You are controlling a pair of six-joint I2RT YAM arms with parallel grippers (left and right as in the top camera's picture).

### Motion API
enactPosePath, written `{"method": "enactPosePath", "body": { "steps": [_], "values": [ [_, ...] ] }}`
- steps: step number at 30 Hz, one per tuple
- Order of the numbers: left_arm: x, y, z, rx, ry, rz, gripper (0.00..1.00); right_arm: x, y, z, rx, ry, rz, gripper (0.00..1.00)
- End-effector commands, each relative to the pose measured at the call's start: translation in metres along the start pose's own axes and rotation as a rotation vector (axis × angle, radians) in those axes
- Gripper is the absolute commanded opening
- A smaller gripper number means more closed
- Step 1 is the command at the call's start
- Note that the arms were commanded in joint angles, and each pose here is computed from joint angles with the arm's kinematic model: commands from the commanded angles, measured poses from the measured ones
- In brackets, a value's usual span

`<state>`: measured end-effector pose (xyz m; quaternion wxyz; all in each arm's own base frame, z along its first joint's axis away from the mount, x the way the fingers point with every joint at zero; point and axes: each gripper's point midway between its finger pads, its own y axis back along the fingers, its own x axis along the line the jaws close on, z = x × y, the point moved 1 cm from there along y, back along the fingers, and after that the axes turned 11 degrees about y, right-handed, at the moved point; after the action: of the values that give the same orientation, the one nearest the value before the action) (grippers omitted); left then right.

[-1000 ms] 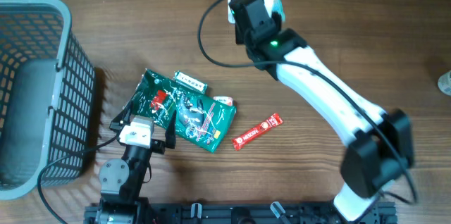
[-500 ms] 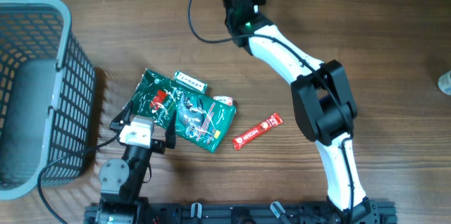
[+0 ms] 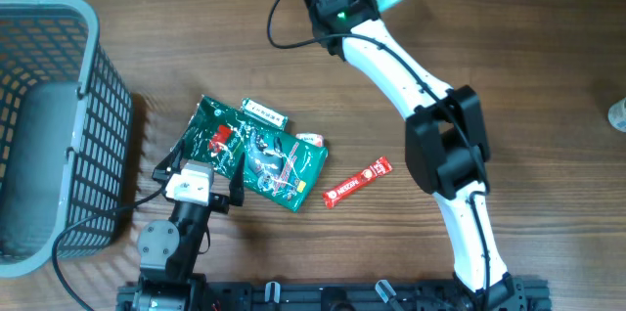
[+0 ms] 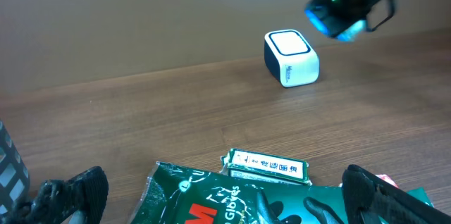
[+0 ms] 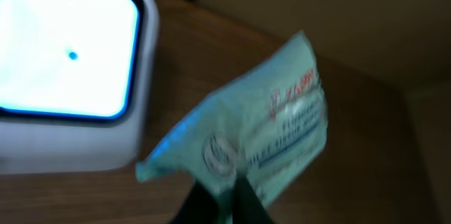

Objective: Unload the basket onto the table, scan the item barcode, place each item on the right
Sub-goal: 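Move the tissue pack right and drop it at the table's right edge, then reach the right gripper to the red Nescafe stick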

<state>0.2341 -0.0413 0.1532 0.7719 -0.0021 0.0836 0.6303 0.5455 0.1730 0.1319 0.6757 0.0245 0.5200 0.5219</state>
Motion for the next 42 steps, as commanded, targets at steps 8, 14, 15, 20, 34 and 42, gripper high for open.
{"method": "enactPosePath", "body": {
  "steps": [8, 14, 15, 20, 34, 42],
  "values": [
    [-0.003, 0.0, -0.003, 0.007, -0.012, -0.016, 1.0, -0.16, -0.059, -0.201, 0.686, -0.672, -0.083, 0.04],
    [-0.003, 0.0, -0.003, 0.008, -0.012, -0.016, 1.0, -0.223, -0.1, -0.329, 0.926, -0.853, -0.189, 0.05],
    [-0.003, 0.0, -0.003, 0.008, -0.012, -0.016, 1.0, -0.228, -0.101, -0.341, 0.952, -0.887, -0.165, 0.36],
    [-0.003, 0.0, -0.003, 0.008, -0.012, -0.016, 1.0, -0.243, -0.096, -0.324, 0.912, -1.052, 0.135, 1.0],
    [-0.003, 0.0, -0.003, 0.008, -0.012, -0.016, 1.0, -0.256, 0.165, -0.12, 0.234, -1.079, 0.506, 1.0],
    [-0.003, 0.0, -0.003, 0.008, -0.012, -0.016, 1.0, -0.234, 0.19, -0.137, 0.318, -0.977, 0.514, 1.0]
  ]
}}
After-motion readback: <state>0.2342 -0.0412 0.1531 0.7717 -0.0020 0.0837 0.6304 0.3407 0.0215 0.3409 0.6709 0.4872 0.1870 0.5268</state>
